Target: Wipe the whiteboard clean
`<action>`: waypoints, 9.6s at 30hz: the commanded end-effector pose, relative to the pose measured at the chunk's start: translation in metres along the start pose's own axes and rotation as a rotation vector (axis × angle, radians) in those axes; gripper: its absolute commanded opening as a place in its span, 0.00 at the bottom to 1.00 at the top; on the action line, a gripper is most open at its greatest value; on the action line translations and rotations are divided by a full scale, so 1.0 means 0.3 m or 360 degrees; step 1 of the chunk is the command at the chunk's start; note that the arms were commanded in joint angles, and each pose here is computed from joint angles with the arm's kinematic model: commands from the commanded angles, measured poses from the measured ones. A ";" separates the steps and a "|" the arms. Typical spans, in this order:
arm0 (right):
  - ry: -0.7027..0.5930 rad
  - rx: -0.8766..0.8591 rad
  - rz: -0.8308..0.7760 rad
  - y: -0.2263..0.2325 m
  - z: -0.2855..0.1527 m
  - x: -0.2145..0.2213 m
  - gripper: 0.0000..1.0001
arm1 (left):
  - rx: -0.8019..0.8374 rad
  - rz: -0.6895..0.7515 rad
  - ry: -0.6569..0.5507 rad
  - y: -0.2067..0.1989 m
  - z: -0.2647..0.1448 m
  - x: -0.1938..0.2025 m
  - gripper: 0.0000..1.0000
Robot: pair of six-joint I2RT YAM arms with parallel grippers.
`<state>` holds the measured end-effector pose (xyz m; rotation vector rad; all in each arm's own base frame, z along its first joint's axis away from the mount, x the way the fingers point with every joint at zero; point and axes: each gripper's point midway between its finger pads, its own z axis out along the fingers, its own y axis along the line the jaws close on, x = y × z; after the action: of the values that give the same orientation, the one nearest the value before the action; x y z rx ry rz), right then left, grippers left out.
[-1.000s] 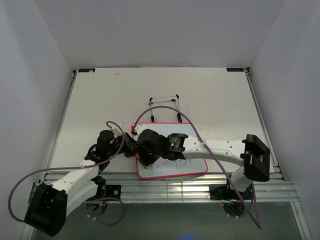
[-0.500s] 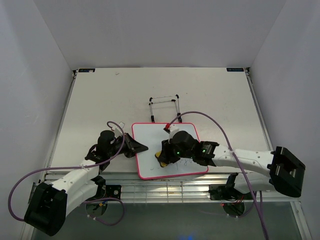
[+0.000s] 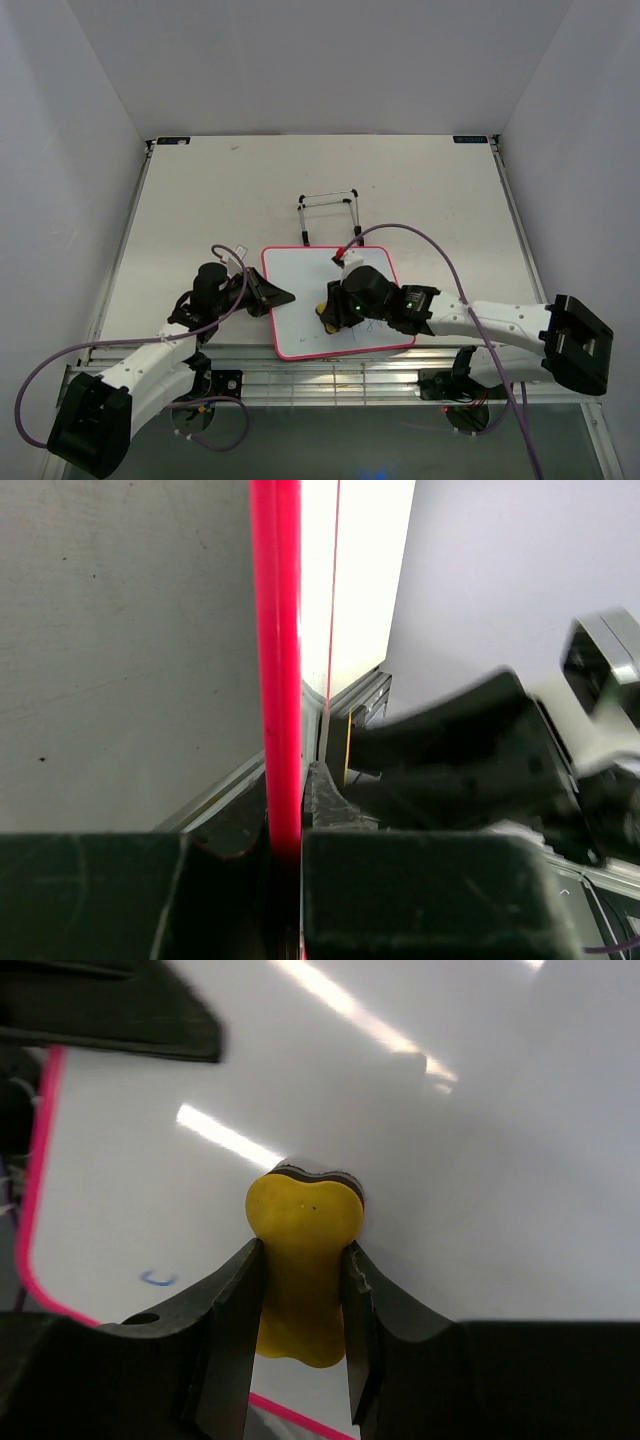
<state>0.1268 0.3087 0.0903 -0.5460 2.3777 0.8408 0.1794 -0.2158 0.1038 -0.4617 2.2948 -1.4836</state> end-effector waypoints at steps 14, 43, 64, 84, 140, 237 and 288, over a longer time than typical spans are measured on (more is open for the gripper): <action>0.0429 0.0006 -0.0128 0.139 0.015 0.284 0.33 | -0.0208 0.0036 -0.0285 0.077 -0.012 -0.091 0.00; 0.0270 0.0438 0.0633 -0.446 -0.172 0.316 0.34 | -0.0537 -0.0028 -0.0530 0.158 -0.135 -0.156 0.00; 0.0365 -0.0367 0.0022 0.126 -0.084 0.213 0.34 | -0.0568 -0.0047 -0.0499 0.184 -0.132 -0.149 0.00; 0.0243 0.0375 0.0808 -0.572 -0.134 0.246 0.34 | -0.0433 0.0040 -0.0298 0.171 -0.089 -0.088 0.00; 0.0209 -0.0400 0.0013 -0.106 0.104 -0.105 0.34 | -0.0300 0.0177 0.0016 0.144 -0.023 -0.028 0.00; -0.0704 0.0530 0.0460 -0.641 -0.570 -0.347 0.90 | 0.1016 0.1712 -0.0824 -0.666 0.141 -0.807 0.00; -0.0704 0.0440 0.0370 -0.589 -0.555 -0.353 0.90 | 0.0736 0.1715 -0.0687 -0.167 0.222 -0.795 0.52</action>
<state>0.2393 0.0870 0.1777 0.0811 2.1557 0.6303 0.4265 -0.1798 0.1064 0.3066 1.6230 -1.2253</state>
